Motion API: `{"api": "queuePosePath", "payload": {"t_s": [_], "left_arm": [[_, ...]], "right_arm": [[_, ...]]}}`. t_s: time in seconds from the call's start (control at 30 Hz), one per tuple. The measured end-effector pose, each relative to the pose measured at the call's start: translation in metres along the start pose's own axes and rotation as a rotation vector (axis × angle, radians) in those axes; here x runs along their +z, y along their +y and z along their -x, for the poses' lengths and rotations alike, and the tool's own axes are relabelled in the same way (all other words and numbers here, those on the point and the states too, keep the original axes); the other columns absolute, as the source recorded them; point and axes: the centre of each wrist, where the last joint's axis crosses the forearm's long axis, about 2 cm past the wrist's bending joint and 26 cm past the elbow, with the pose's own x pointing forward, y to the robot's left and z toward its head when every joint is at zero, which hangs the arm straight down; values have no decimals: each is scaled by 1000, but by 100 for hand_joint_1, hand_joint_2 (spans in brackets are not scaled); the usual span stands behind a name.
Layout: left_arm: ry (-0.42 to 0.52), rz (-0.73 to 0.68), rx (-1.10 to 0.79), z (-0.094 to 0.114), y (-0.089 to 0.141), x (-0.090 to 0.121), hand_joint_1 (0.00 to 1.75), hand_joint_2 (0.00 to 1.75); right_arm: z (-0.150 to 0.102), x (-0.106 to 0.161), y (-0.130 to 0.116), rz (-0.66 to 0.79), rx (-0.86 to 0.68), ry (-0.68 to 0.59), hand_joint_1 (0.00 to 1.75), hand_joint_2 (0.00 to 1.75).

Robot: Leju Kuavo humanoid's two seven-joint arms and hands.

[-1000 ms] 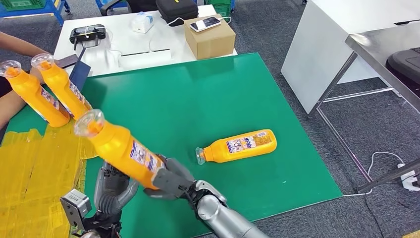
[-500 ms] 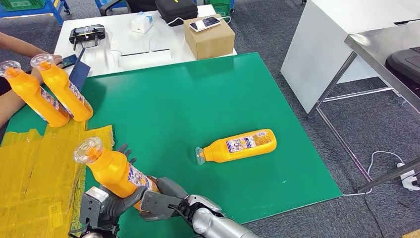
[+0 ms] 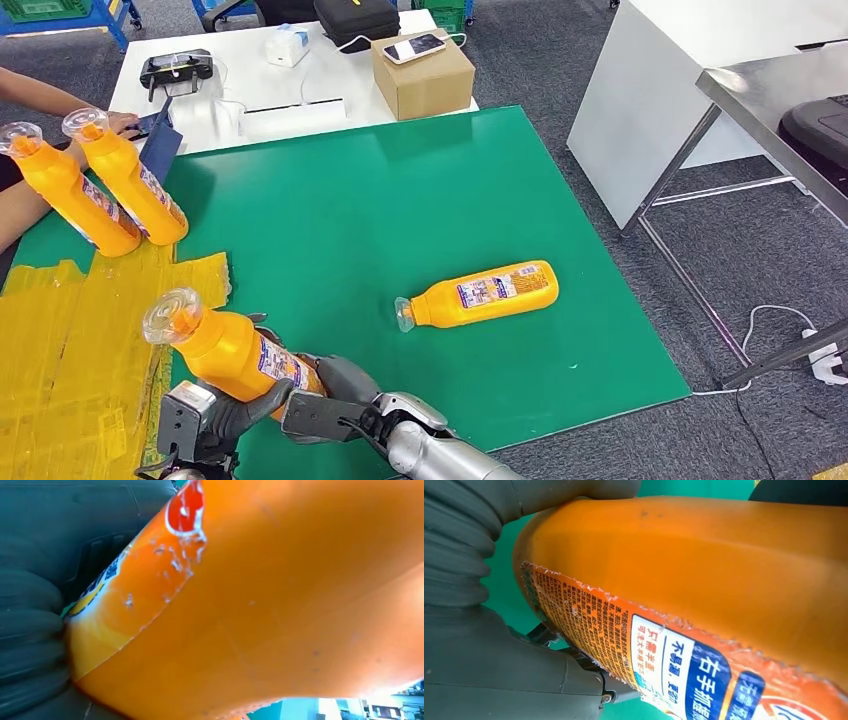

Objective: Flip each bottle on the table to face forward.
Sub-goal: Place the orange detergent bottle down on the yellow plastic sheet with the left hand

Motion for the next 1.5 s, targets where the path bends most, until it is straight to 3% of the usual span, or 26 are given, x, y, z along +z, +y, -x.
{"api": "queuePosePath", "payload": {"t_s": [0.13,0.17,0.3,0.37,0.57,0.77,0.9,1.03,1.23,1.37,1.5], "left_arm": [[-7,-1,-1,-1,0,-1,175,175],[-11,-1,-3,-2,1,-1,175,175],[-54,-29,-52,-9,10,-3,175,175],[-95,-77,-175,-14,24,-3,175,175],[-179,-303,-1170,-33,78,17,175,175],[-41,-241,-1478,-28,106,40,175,175],[157,-120,-1638,-15,116,54,175,175],[254,-69,-1667,-7,126,63,175,175],[404,150,-1677,22,138,64,175,175],[422,233,-1692,38,151,55,6,175],[444,272,-1687,49,158,49,0,175]], "right_arm": [[0,0,0,15,12,1,5,175],[0,1,0,29,23,2,0,175],[-2,5,-10,106,46,-4,0,175],[0,12,-25,152,47,-15,0,175],[6,52,-88,289,123,-79,0,175],[6,86,-134,365,173,-111,0,175],[9,105,-153,383,212,-100,0,175],[11,118,-164,387,234,-91,0,175],[14,128,-179,330,248,-53,0,175],[17,131,-189,307,280,-17,0,175],[26,143,-198,300,326,56,0,175]]}}
